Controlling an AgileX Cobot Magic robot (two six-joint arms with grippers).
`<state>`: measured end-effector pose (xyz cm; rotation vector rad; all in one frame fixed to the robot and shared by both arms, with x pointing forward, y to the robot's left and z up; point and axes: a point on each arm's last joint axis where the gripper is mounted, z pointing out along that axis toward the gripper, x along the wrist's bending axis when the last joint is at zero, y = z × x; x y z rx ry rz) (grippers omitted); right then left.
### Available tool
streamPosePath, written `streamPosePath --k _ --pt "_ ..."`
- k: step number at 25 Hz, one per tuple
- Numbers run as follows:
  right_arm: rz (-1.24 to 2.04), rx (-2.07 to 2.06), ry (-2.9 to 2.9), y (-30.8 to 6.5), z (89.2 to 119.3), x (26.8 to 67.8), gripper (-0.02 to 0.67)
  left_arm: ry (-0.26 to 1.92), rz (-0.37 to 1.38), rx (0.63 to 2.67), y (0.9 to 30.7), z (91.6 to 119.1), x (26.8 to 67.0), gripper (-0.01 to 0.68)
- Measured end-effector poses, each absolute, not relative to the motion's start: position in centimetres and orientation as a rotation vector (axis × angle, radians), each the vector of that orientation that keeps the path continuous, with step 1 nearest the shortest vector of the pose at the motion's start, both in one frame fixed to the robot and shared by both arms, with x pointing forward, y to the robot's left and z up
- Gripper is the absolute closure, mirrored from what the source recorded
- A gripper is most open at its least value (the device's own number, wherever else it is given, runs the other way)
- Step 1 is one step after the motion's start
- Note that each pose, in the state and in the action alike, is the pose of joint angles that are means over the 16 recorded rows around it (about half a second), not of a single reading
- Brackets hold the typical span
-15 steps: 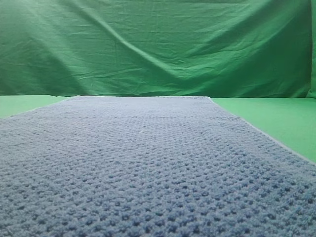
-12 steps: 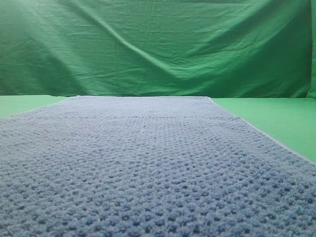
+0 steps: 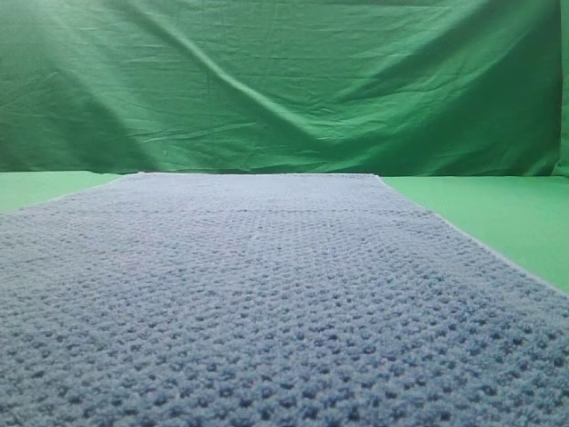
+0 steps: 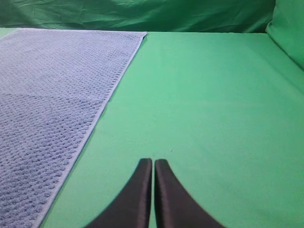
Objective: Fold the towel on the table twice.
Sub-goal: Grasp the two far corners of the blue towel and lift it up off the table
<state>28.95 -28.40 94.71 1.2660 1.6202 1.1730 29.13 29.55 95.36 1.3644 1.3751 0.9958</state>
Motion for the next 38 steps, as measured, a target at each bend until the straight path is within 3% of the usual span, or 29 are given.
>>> streamPosePath --k 11,28,38 --pt "1.188 1.266 1.605 -28.4 94.8 29.0 0.649 1.376 0.970 1.320 29.5 95.5 29.2 0.673" --pt "1.337 1.194 1.344 -28.8 97.0 29.4 0.649 1.242 1.041 0.850 30.4 98.9 29.3 0.673" --pt "1.387 1.126 1.261 -28.9 101.3 29.2 0.649 1.236 0.997 0.880 30.0 101.3 29.1 0.673"
